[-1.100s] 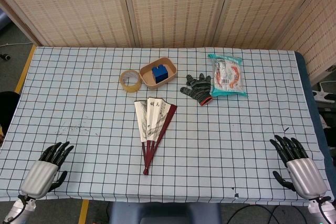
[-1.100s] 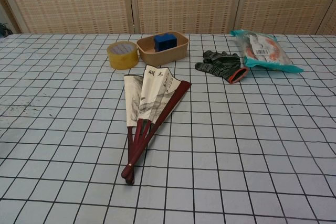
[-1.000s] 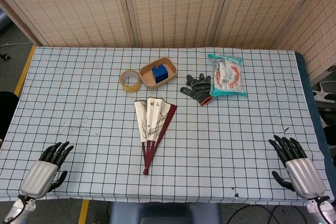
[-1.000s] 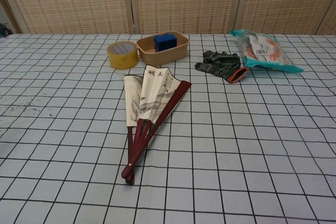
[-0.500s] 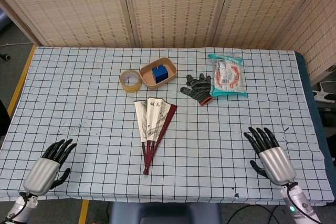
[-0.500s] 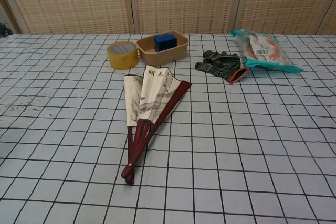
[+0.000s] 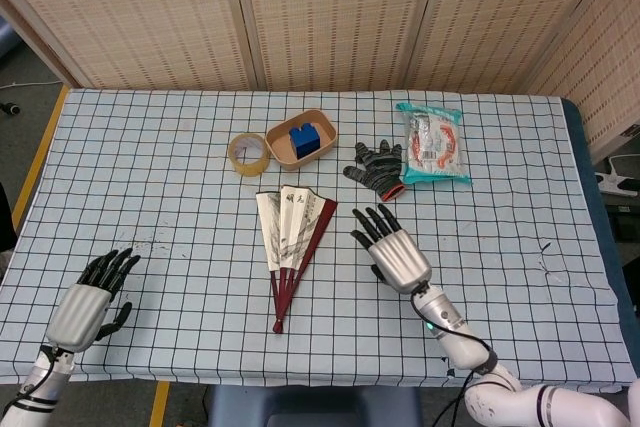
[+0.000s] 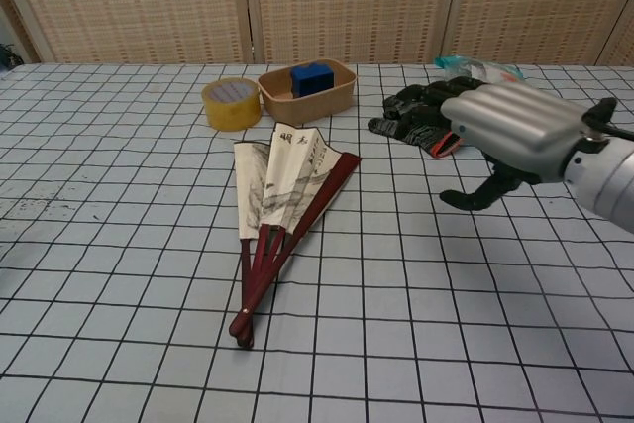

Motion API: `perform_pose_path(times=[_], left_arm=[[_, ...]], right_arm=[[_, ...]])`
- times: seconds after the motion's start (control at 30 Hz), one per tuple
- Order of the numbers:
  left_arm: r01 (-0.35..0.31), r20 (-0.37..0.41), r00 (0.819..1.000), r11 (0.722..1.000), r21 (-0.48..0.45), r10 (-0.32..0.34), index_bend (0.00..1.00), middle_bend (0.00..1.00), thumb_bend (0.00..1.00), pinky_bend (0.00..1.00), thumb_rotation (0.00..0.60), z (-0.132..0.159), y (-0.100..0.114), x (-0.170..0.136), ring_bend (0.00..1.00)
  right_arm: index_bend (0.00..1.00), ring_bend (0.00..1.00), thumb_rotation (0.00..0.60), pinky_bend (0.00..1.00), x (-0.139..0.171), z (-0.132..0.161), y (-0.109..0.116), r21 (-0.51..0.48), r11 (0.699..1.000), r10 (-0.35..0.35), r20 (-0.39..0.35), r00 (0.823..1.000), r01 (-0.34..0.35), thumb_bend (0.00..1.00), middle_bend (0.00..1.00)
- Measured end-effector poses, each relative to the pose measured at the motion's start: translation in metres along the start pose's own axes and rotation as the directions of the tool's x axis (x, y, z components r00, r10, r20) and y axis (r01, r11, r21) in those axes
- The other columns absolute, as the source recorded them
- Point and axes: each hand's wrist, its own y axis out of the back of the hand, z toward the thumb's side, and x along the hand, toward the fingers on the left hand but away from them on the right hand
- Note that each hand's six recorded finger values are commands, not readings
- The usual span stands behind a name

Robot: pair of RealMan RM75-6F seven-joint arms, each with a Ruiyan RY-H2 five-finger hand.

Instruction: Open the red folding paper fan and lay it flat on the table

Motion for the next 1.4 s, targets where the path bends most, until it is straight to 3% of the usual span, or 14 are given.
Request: perform_pose_path(times=[0.23, 0.47, 0.83, 1.1, 1.4], left_arm=[[-0.058, 0.004, 0.998, 0.998, -0.024, 0.058, 0.0, 0.0, 0.47, 0.1, 0.6, -0.009, 0.0, 0.014, 0.0], [-0.048, -0.018, 0.999, 0.998, -0.036, 0.047, 0.0, 0.0, 0.47, 0.1, 0.6, -0.016, 0.001, 0.014, 0.0], [-0.036, -0.036, 0.999, 0.999, -0.039, 0.034, 0.0, 0.0, 0.47, 0.1, 0.6, -0.022, 0.0, 0.016, 0.0], [-0.018, -0.057, 0.998, 0.999, -0.029, 0.016, 0.0, 0.0, 0.47, 0.11, 0.6, -0.027, -0.003, 0.017, 0.0], [-0.009, -0.064, 0.998, 1.0, -0.028, 0.007, 0.0, 0.0, 0.47, 0.11, 0.6, -0.027, -0.004, 0.016, 0.0]], right_arm=[[0.25, 0.0, 0.6, 0.0, -0.045, 0.041, -0.009, 0.085, 0.996, 0.036, -0.084, 0.996, -0.029, 0.24, 0.0], [0.29, 0.0, 0.6, 0.0, -0.065, 0.056, -0.028, 0.121, 0.991, 0.062, -0.079, 0.995, -0.053, 0.24, 0.0], [0.35, 0.0, 0.6, 0.0, -0.093, 0.089, -0.051, 0.096, 0.993, 0.073, -0.093, 0.993, -0.064, 0.24, 0.0], [0.49, 0.0, 0.6, 0.0, -0.103, 0.102, -0.06, 0.093, 0.994, 0.069, -0.095, 0.993, -0.06, 0.24, 0.0], [0.65, 0.0, 0.6, 0.0, -0.105, 0.1, -0.06, 0.058, 0.998, 0.016, -0.083, 0.996, -0.011, 0.31, 0.07]])
